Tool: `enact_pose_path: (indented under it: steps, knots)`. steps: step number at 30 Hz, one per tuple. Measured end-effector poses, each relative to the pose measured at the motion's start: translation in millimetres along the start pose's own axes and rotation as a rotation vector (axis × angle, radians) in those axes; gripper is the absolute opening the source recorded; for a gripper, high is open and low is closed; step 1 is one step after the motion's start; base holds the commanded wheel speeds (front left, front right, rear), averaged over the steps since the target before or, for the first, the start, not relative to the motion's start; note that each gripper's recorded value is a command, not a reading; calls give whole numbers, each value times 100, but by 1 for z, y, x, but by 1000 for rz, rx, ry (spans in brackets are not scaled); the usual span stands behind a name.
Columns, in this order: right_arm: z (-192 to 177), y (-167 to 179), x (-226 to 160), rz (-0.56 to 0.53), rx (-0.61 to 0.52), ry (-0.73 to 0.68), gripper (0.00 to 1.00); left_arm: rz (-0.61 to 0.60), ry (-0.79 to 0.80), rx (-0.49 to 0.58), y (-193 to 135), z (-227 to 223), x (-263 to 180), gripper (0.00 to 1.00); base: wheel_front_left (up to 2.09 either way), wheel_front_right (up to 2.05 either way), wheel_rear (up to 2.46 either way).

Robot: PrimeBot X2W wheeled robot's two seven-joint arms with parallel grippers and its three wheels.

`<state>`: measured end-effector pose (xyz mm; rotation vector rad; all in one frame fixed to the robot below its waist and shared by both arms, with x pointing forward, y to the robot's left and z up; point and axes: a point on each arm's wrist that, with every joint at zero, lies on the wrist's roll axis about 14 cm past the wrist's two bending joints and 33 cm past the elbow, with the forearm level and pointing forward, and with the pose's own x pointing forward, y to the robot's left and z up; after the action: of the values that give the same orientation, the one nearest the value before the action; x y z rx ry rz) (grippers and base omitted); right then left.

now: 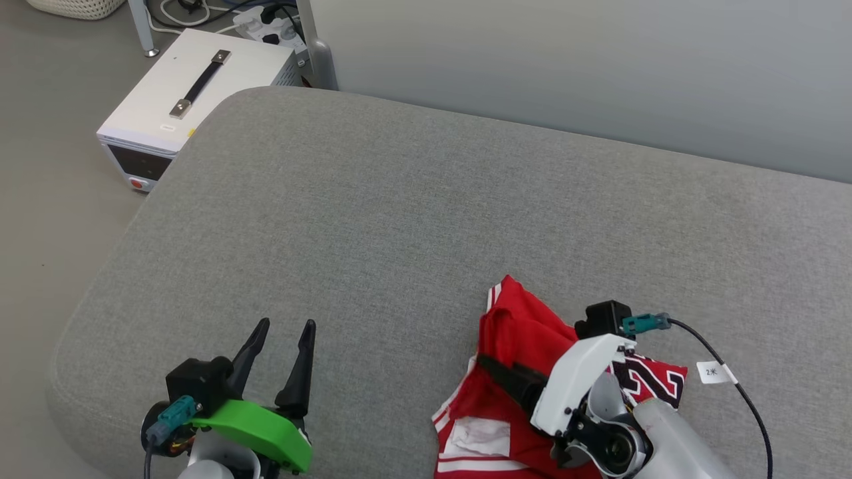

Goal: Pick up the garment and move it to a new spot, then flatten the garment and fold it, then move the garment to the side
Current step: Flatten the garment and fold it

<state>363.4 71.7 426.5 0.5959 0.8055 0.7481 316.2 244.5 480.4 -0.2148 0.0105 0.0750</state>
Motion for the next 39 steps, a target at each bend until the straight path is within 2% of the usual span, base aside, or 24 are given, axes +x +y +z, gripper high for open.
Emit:
enact_pose_path:
  steps: [5, 11, 16, 19, 23, 27, 28, 34, 39]
  knots:
    - [-3, 23, 3, 58, -40, 11, 100, 1, -6, -1, 1, 2, -1, 100, 0, 0, 0]
    - [3, 51, -4, 139, -37, -14, 100, -25, -18, -4, -7, 5, 2, 100, 0, 0, 0]
    - [30, 62, -15, 166, -39, -101, 100, -62, -30, -5, -18, 8, 8, 100, 0, 0, 0]
    - [61, 66, -27, 152, -118, -190, 100, -93, -37, -6, -28, 10, 12, 100, 0, 0, 0]
    - [103, 53, -55, 57, -304, -312, 100, -132, -49, -8, -40, 14, 18, 100, 0, 0, 0]
    - [144, 21, -101, -135, -589, -425, 100, -178, -66, -15, -56, 19, 25, 100, 0, 0, 0]
    - [154, 14, -113, -175, -627, -461, 100, -189, -70, -17, -60, 20, 27, 100, 0, 0, 0]
    - [173, -19, -171, -335, -760, -596, 100, -239, -82, -27, -78, 24, 35, 100, 0, 0, 0]
    - [170, -42, -214, -425, -764, -717, 100, -268, -93, -40, -90, 27, 39, 100, 0, 0, 0]
